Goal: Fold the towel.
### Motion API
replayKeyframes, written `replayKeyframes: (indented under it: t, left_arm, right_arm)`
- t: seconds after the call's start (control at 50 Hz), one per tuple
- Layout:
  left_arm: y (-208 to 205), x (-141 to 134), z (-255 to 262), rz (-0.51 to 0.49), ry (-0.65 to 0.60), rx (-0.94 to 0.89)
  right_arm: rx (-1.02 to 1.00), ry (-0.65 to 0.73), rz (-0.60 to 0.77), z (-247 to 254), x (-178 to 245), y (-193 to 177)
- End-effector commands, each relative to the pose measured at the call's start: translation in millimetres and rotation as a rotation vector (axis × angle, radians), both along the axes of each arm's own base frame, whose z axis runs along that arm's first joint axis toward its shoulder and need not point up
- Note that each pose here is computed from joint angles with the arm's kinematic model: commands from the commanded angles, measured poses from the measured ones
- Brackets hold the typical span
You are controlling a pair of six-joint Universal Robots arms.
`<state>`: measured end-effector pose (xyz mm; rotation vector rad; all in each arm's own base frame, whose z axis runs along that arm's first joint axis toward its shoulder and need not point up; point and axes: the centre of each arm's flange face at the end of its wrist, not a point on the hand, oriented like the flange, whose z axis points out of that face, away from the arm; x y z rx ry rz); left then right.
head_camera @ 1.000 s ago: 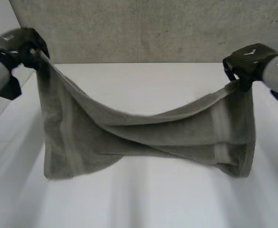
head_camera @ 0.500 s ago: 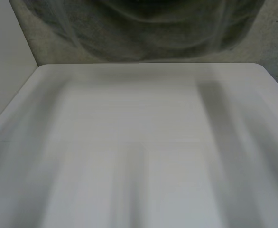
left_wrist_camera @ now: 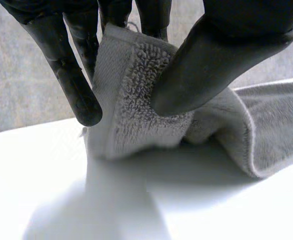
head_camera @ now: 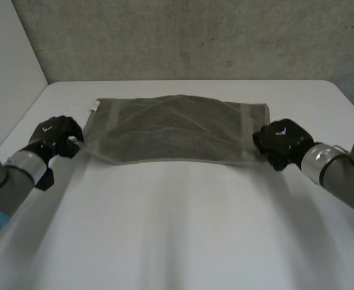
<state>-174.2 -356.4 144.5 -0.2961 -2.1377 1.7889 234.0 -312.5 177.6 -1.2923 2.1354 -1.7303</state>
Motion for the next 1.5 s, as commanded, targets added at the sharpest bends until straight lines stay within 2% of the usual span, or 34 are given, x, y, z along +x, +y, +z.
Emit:
replayKeyframes:
  t: [0.02,0.12,0.34,0.46,0.62,0.72,0.8,0.94,1.1,1.16,1.26,1.5]
  left_arm:
    - [23,21,20,-0.003,-0.045,-0.037]
    - [42,27,47,-0.014,-0.036,-0.102]
    - [94,35,81,-0.043,-0.002,-0.18]
    - [105,43,89,-0.032,0.049,-0.174]
    - [103,46,85,-0.049,0.061,-0.16]
    - [74,47,73,-0.065,0.053,-0.152]
    - [58,39,68,-0.09,0.051,-0.162]
    - [7,32,57,-0.006,-0.013,-0.188]
    - [-28,12,47,-0.015,-0.056,-0.186]
    - [-34,8,43,-0.025,-0.057,-0.175]
    - [-51,-14,29,-0.069,-0.055,-0.162]
    - [-88,-13,5,-0.011,-0.066,-0.174]
  right_arm:
    - [-0.02,0.002,-0.007,15,-6,24]
    - [-0.077,-0.01,-0.074,52,-31,52]
    - [-0.054,-0.007,-0.204,79,-74,92]
    - [-0.015,-0.011,-0.225,82,-90,96]
    - [-0.006,0.022,-0.177,70,-99,90]
    - [0.041,0.013,-0.168,52,-98,66]
    - [0.048,0.041,-0.216,38,-89,39]
    - [-0.003,0.086,-0.243,30,-70,10]
    - [-0.093,-0.019,-0.292,41,-61,-27]
    - [-0.101,-0.047,-0.309,42,-55,-40]
    - [-0.117,-0.039,-0.334,32,-38,-54]
    - [-0.174,-0.038,-0.352,-6,-9,-91]
